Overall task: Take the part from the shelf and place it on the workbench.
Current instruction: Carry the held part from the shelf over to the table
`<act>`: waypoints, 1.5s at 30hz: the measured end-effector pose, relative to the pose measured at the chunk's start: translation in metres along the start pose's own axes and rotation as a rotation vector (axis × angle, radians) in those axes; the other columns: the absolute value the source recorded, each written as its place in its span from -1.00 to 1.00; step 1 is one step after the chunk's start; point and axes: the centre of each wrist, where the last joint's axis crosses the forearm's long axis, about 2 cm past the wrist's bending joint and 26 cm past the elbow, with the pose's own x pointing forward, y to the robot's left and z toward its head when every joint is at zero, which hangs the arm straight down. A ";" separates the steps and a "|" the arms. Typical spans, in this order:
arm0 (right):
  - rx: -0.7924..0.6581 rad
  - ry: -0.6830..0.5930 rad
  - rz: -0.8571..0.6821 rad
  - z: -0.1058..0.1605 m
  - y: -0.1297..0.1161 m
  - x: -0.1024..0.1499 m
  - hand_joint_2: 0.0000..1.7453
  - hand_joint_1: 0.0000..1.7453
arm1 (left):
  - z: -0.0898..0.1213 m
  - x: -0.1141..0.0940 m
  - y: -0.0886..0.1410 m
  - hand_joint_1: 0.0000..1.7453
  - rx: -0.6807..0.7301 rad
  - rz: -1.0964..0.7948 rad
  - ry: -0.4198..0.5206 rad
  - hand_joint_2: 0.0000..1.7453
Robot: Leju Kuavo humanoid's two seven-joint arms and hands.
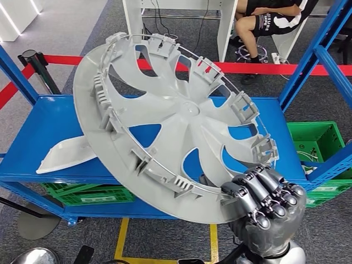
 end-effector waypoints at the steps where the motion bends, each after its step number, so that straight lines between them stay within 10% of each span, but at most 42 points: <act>1: 0.001 0.000 0.000 0.000 0.000 0.000 1.00 0.94 | 0.000 0.000 0.000 -1.00 0.000 0.000 0.000 1.00; 45: 0.222 0.135 0.004 0.064 -0.026 -0.006 1.00 0.94 | -0.005 0.023 -0.026 -1.00 -0.057 -0.140 -0.063 1.00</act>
